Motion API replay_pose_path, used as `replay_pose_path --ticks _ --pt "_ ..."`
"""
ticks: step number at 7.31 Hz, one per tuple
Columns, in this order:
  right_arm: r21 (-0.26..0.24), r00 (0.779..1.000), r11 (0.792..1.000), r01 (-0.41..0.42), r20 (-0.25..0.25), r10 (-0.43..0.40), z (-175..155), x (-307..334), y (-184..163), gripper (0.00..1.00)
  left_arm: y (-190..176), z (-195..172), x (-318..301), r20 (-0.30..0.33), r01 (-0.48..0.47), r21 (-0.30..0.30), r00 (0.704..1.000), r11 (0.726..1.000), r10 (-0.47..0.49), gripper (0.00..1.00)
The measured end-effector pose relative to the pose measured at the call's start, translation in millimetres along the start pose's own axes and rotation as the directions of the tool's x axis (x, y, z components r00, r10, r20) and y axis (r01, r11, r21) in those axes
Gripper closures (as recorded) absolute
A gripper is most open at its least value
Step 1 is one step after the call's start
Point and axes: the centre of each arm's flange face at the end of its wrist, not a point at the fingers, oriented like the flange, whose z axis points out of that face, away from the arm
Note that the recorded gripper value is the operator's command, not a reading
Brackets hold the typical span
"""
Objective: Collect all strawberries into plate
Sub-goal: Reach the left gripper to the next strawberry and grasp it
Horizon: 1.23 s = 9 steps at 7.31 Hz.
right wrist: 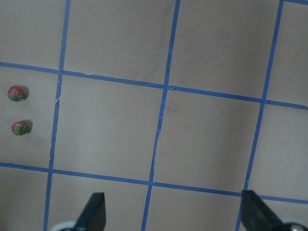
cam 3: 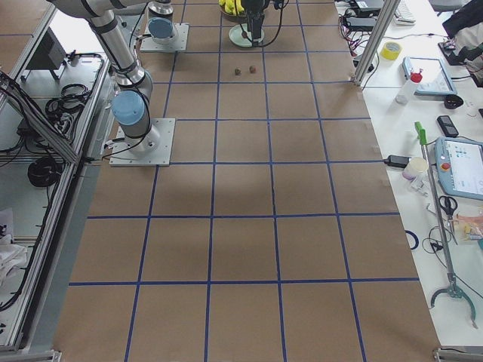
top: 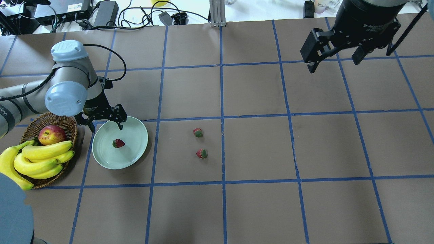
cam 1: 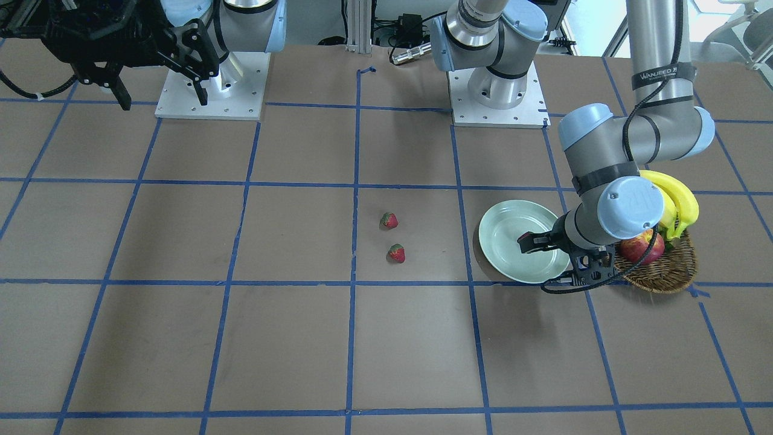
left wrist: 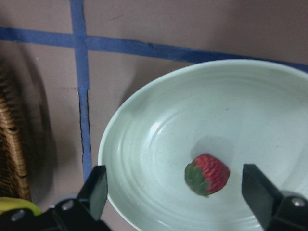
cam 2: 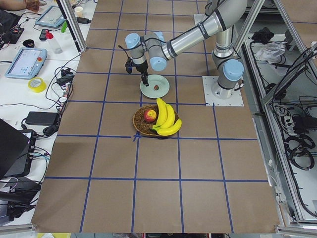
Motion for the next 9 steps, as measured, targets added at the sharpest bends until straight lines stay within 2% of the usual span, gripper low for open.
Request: replay_pose_path --ticks 2,3,4,5,8,9 --pt "0.000 1.000 1.000 0.000 0.000 0.000 0 0 0 0.00 7 -12 72 -0.100 0.032 0.061 0.995 0.998 -0.026 0.00" --pt "0.000 1.000 1.000 0.000 0.000 0.000 0 0 0 0.00 10 -6 106 -0.173 0.048 0.090 0.984 0.995 -0.032 0.00" --pt "0.000 1.000 1.000 0.000 0.000 0.000 0 0 1 0.00 15 5 130 -0.233 0.066 0.091 0.971 0.994 -0.043 0.00" --pt "0.000 1.000 1.000 0.000 0.000 0.000 0 0 1 0.00 22 20 151 -0.267 0.076 0.074 0.962 0.994 -0.054 0.00" --pt "0.000 1.000 1.000 0.000 -0.001 0.000 0 0 0 0.00 34 65 182 -0.276 0.115 0.006 0.955 0.993 -0.109 0.00" --pt "0.000 1.000 1.000 0.000 -0.001 0.000 0 0 0 0.00 36 74 188 -0.272 0.132 -0.014 0.953 0.991 -0.130 0.03"
